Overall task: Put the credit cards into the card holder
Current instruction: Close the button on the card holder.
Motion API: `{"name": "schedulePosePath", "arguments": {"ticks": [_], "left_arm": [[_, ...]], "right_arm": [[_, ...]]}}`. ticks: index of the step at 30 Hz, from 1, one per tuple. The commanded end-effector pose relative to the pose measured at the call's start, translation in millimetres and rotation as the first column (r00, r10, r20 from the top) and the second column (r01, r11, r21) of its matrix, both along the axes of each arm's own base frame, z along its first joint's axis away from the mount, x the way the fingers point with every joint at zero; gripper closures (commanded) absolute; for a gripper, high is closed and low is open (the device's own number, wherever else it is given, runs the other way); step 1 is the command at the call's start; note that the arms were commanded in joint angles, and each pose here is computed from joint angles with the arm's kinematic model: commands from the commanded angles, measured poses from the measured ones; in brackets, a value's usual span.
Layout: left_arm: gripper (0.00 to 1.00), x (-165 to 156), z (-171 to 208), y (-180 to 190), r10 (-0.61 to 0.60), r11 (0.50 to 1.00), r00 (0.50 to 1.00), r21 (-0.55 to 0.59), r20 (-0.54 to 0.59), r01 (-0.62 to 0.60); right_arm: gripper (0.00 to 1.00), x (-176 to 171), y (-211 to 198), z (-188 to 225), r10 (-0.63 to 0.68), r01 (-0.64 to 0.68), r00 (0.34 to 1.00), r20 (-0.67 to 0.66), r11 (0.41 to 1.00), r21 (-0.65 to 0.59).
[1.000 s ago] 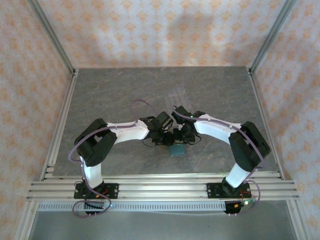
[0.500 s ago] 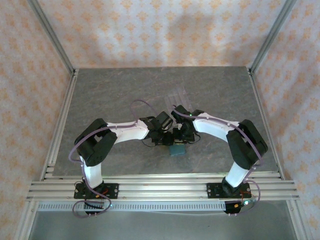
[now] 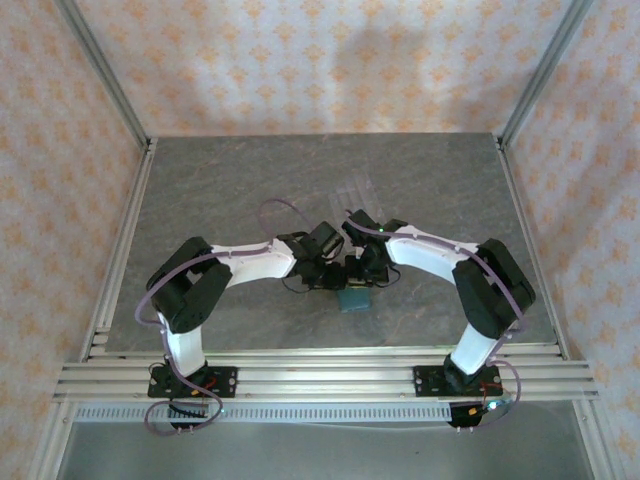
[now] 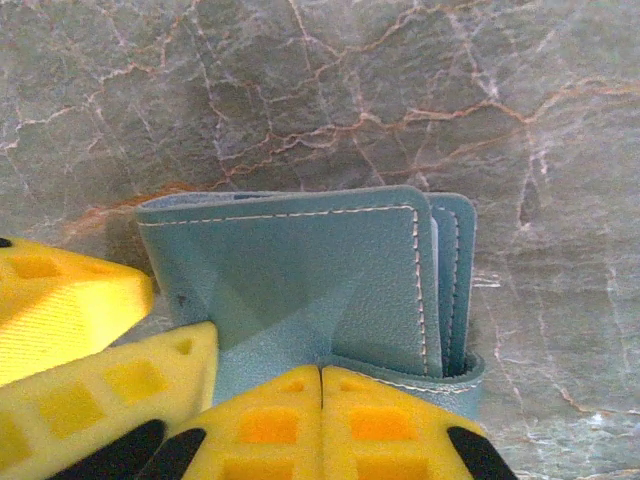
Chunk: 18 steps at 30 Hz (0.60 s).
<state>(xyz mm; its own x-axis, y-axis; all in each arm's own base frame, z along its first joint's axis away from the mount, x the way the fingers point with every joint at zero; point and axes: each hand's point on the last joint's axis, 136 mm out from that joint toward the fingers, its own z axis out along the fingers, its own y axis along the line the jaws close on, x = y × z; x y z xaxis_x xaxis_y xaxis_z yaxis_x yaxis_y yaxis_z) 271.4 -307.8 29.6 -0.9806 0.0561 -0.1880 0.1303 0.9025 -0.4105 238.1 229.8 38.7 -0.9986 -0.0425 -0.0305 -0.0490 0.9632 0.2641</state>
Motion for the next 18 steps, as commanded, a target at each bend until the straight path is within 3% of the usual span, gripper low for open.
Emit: {"name": "schedulePosePath", "arguments": {"ticks": [1, 9, 13, 18], "left_arm": [[0.65, 9.8, 21.6, 29.4, 0.061, 0.997, 0.997, 0.034, 0.057, -0.063], [0.54, 13.4, 70.7, 76.8, 0.125, 0.988, 0.973, 0.062, 0.193, -0.140], [0.36, 16.7, 100.5, 103.3, 0.180, 0.977, 0.940, 0.060, 0.291, -0.205], [0.18, 14.0, 147.2, 134.5, 0.241, 0.956, 0.871, 0.051, 0.428, -0.289]], "right_arm": [[0.87, 13.5, -0.8, -13.1, -0.014, 0.016, 0.999, 0.043, 0.999, -0.037], [0.69, 29.9, 9.6, 4.8, -0.023, 0.021, 0.992, 0.125, 1.000, 0.016], [0.51, 44.3, 14.5, 25.3, -0.027, 0.019, 0.979, 0.201, 0.999, 0.043], [0.38, 62.8, 18.1, 59.4, -0.047, 0.016, 0.947, 0.319, 0.995, 0.100]]}}
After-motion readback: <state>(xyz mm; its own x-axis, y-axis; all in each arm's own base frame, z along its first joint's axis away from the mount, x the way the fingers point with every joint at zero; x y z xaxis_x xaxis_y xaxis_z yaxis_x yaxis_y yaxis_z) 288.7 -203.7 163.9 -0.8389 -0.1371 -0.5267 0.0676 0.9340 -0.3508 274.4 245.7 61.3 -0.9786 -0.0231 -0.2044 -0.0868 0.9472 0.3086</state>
